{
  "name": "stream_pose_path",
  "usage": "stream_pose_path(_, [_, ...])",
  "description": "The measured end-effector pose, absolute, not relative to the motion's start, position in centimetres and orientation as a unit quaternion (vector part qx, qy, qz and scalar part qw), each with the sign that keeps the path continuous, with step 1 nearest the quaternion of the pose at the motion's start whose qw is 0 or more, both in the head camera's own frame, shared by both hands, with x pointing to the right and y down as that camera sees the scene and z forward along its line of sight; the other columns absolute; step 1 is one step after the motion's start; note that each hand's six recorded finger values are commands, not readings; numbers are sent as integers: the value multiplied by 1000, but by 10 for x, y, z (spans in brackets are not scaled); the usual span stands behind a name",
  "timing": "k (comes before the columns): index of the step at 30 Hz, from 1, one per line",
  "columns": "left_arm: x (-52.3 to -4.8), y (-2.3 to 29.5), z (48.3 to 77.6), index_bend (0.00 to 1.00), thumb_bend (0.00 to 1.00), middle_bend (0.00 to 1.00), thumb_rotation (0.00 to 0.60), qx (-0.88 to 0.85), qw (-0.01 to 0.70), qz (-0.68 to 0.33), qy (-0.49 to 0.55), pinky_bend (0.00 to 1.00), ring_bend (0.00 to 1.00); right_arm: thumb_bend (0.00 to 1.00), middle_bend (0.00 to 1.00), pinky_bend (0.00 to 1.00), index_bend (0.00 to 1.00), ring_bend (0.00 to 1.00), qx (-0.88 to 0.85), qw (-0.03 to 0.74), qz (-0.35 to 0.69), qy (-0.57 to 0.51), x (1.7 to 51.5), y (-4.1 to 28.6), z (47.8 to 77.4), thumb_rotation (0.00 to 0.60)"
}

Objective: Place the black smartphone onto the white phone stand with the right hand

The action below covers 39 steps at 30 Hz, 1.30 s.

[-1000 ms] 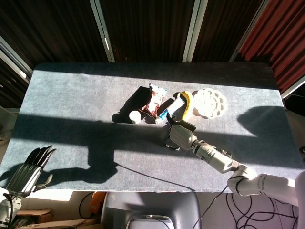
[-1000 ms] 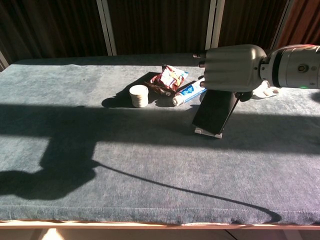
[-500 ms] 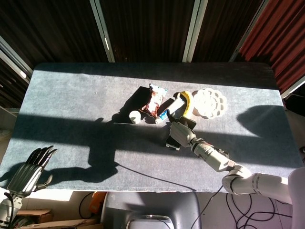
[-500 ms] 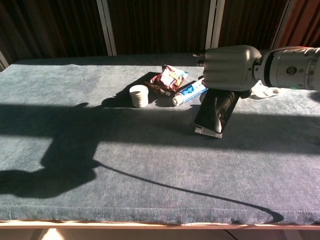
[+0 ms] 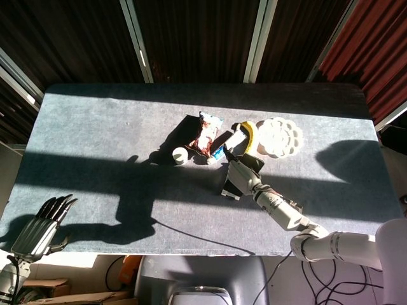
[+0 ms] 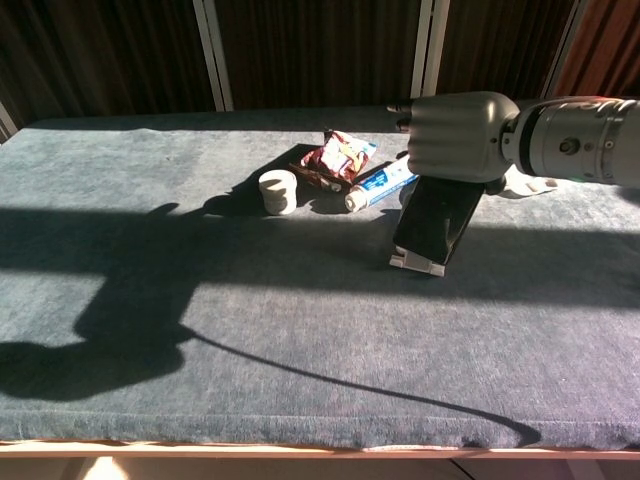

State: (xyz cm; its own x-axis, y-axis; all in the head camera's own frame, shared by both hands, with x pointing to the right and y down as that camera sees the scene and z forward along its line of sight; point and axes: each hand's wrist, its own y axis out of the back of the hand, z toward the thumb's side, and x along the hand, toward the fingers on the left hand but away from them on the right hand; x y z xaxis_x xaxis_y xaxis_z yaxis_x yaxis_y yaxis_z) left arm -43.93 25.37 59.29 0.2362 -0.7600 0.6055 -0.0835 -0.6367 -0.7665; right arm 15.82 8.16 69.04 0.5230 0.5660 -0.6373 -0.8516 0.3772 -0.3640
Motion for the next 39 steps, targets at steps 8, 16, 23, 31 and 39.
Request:
stream_pose_path(8, [-439, 254, 592, 0, 402, 0, 600, -726, 308, -542, 290, 0, 0, 268, 540, 163, 604, 205, -329, 800, 453, 215, 152, 82, 694, 600])
stream_pose_path(16, [-439, 255, 592, 0, 401, 0, 600, -729, 306, -541, 289, 0, 0, 265, 509, 163, 435, 193, -323, 801, 456, 217, 143, 85, 698, 600])
stream_pose_path(23, [-439, 255, 593, 0, 401, 0, 600, -729, 305, -541, 287, 0, 0, 249, 477, 163, 256, 184, -321, 801, 456, 216, 140, 84, 698, 600])
stream_pose_path(31, [-439, 255, 593, 0, 401, 0, 600, -729, 306, -541, 287, 0, 0, 239, 439, 152, 50, 161, -323, 799, 465, 204, 142, 81, 693, 600])
stream_pose_path(39, [-439, 254, 591, 0, 400, 0, 600, -728, 307, -539, 291, 0, 0, 185, 306, 102, 0, 104, -357, 784, 479, 167, 145, 84, 678, 600])
